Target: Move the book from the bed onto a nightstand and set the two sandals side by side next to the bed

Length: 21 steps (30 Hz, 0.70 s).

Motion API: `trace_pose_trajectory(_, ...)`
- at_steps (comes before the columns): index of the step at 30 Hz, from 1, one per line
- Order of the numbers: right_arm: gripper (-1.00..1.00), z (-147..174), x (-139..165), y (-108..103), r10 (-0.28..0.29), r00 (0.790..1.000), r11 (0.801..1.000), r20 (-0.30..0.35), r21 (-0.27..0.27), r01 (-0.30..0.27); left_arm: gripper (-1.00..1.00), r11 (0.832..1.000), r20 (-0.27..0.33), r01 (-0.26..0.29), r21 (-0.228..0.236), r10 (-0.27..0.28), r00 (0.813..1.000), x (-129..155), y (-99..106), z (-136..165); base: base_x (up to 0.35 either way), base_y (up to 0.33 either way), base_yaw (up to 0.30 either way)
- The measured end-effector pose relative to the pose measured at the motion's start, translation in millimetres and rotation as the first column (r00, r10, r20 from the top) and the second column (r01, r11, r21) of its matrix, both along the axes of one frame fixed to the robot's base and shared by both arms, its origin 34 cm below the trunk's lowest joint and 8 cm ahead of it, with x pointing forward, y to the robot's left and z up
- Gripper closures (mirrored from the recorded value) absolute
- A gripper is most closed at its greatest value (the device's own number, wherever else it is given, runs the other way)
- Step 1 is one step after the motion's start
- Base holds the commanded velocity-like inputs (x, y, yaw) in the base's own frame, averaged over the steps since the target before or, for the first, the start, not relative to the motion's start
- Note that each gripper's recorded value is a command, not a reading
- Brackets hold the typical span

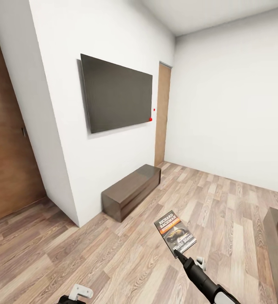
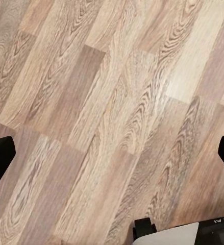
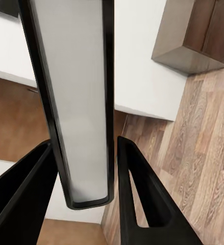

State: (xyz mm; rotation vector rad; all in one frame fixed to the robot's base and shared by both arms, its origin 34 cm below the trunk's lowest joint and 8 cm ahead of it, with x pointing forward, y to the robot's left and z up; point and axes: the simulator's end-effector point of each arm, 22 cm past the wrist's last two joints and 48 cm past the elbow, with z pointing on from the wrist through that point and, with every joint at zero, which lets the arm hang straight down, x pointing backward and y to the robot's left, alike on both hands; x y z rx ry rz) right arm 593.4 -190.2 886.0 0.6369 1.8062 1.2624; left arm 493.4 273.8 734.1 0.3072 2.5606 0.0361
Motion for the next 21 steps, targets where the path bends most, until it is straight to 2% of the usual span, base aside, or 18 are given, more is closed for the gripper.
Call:
trace_pose_trajectory(15,1.00,0.1,0.0,0.5,0.000,1.000,1.000,0.000,0.001,0.000,-1.00,1.000,0.000,0.000,0.000,0.000,1.000,0.0,0.0,0.0,0.076,0.000,-0.014)
trace_pose_trajectory(21,1.00,0.1,0.0,0.0,0.000,1.000,1.000,0.000,0.000,0.000,-1.00,1.000,0.000,0.001,0.000,-0.001,1.000,0.0,-0.1,0.0,0.076,0.000,-0.105)
